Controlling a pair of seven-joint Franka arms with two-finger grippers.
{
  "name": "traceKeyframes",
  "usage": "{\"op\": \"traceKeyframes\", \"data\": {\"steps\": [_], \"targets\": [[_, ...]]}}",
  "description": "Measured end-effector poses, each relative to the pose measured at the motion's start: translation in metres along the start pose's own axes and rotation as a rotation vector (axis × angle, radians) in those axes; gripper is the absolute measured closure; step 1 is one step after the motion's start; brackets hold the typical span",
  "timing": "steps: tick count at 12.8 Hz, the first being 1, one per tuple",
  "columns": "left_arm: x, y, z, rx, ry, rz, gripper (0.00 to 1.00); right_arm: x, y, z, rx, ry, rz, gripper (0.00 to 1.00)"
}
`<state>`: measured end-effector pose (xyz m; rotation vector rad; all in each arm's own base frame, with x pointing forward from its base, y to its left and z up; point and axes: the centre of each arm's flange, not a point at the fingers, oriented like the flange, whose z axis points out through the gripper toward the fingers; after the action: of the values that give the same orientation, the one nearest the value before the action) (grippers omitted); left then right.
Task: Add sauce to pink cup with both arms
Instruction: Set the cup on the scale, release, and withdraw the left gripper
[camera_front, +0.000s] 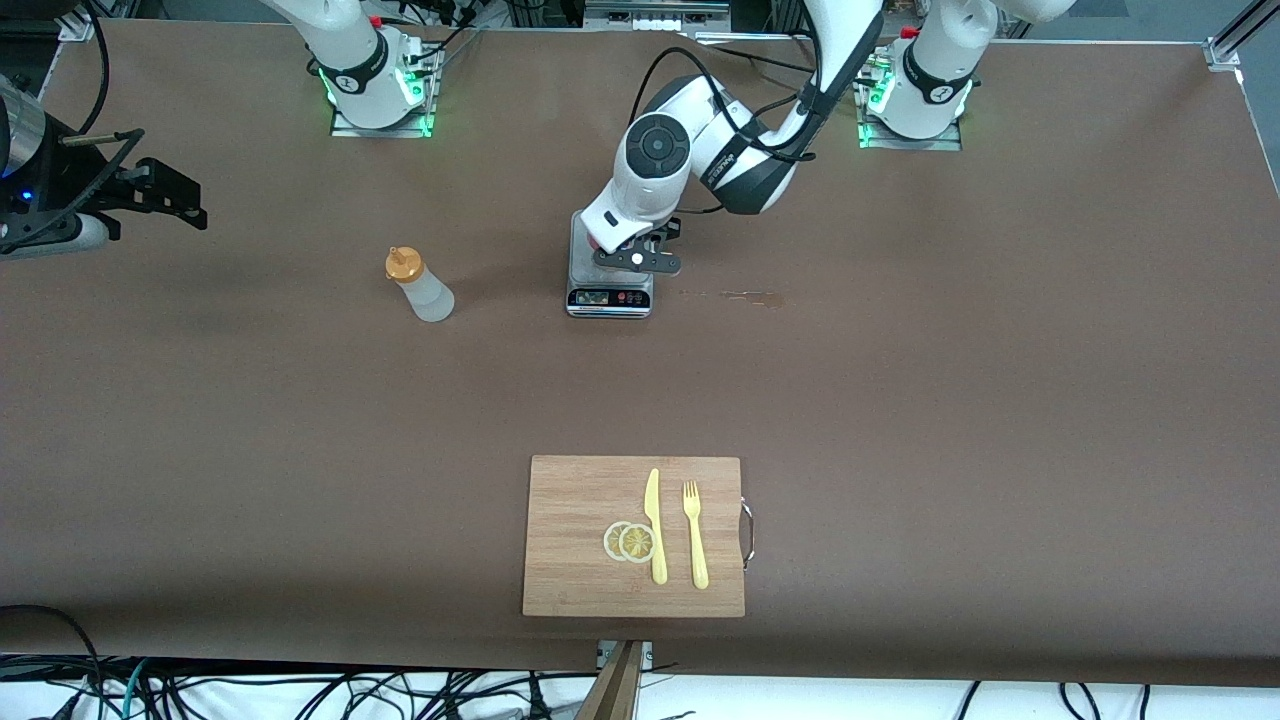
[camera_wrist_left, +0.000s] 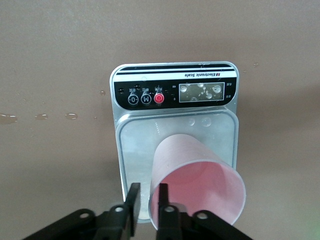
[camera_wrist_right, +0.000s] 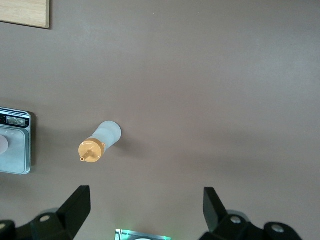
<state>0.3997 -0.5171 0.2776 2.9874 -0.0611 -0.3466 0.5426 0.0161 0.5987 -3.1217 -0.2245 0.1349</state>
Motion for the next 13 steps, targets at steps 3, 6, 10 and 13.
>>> {"op": "traceKeyframes", "data": {"steps": [3, 6, 10, 13], "targets": [[0.006, 0.005, -0.025, -0.032, 0.035, -0.004, 0.39, 0.000, 0.000, 0.000, 0.000, 0.000, 0.000, 0.00], [0.015, -0.006, -0.094, -0.072, 0.072, -0.025, 0.08, 0.000, 0.004, 0.000, 0.001, 0.000, 0.007, 0.00], [0.061, -0.094, -0.203, -0.099, 0.087, -0.126, 0.00, 0.004, 0.010, 0.010, 0.003, -0.021, 0.016, 0.00], [0.099, -0.185, -0.261, 0.013, 0.109, -0.055, 0.00, 0.014, -0.024, 0.034, -0.009, -0.120, -0.046, 0.00]]}}
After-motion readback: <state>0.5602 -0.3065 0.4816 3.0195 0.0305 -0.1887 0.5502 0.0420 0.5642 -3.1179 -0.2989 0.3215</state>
